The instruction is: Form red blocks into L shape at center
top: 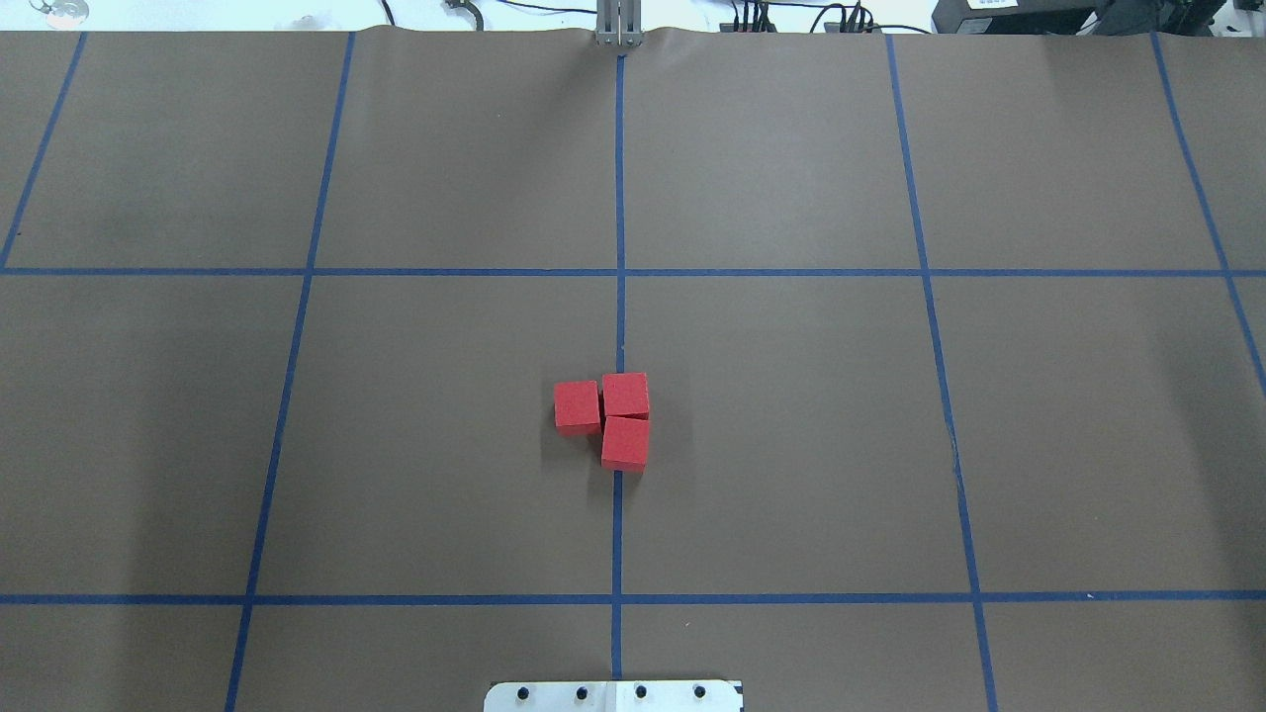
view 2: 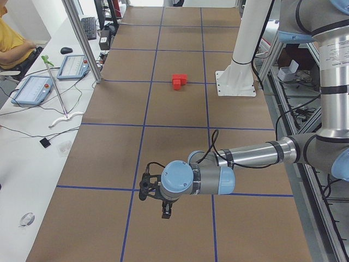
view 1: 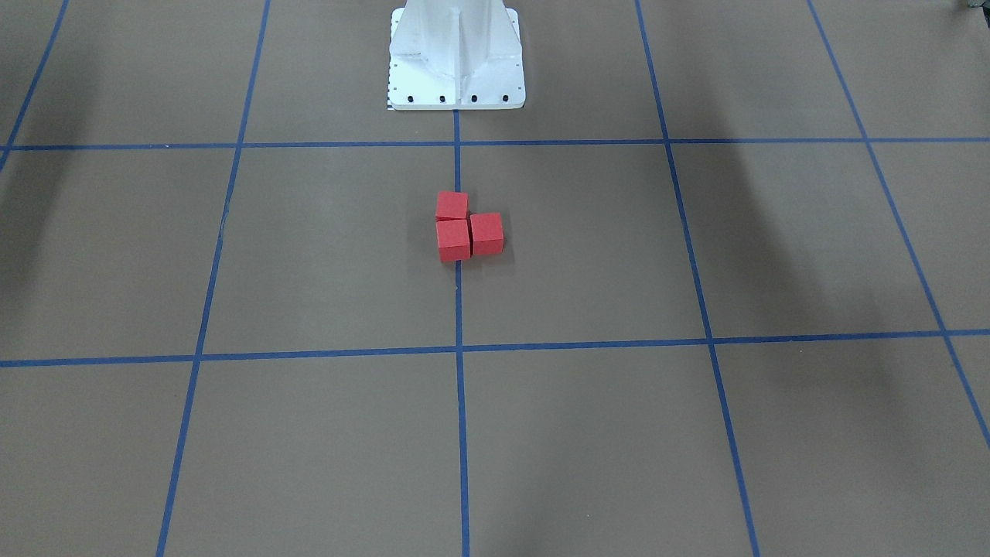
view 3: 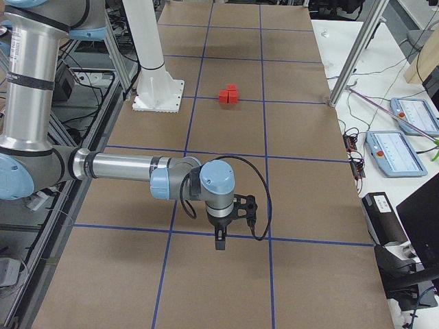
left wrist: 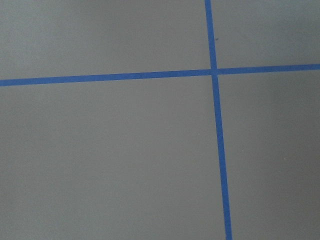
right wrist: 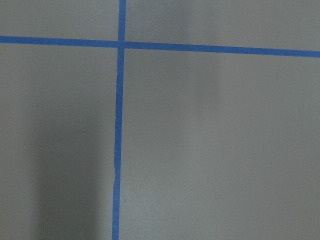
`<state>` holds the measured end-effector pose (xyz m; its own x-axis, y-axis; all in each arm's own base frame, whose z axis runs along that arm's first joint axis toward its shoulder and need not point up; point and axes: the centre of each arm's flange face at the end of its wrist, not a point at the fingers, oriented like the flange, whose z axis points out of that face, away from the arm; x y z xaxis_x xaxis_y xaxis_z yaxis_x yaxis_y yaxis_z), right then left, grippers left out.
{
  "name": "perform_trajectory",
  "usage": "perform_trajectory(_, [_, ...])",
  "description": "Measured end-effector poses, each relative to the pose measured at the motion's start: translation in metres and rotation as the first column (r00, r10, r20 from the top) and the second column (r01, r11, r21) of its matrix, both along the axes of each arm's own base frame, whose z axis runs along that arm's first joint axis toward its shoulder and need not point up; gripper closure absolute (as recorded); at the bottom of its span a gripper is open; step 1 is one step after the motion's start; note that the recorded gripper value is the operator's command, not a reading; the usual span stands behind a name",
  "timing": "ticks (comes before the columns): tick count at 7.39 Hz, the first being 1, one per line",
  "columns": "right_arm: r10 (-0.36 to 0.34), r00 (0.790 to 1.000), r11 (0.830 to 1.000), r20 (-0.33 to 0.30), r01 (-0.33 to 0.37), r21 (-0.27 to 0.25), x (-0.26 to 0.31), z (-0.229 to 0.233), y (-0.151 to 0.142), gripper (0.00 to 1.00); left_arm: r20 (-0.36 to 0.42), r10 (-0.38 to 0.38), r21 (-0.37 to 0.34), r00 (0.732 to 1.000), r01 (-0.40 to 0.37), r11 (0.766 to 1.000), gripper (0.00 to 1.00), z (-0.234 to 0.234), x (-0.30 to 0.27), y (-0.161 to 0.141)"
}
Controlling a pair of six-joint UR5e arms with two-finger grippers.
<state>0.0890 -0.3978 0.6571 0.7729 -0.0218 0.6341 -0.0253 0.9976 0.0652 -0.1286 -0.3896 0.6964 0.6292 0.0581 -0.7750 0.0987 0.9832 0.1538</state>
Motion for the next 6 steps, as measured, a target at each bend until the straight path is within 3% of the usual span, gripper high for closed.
perform_trajectory(3, [0.005, 1.0, 1.0, 0.003, -0.005, -0.013, 0.0, 0.012, 0.001, 0.0, 0.006, -0.008, -0.016, 1.0, 0.008, 1.0, 0.0, 0.005, -0.001, 0.011])
perform_trajectory(6, [0.004, 1.0, 1.0, 0.004, -0.004, -0.019, -0.001, 0.017, 0.001, 0.0, 0.074, 0.099, 0.002, 0.992, -0.099, 0.995, 0.0, -0.01, 0.039, -0.01])
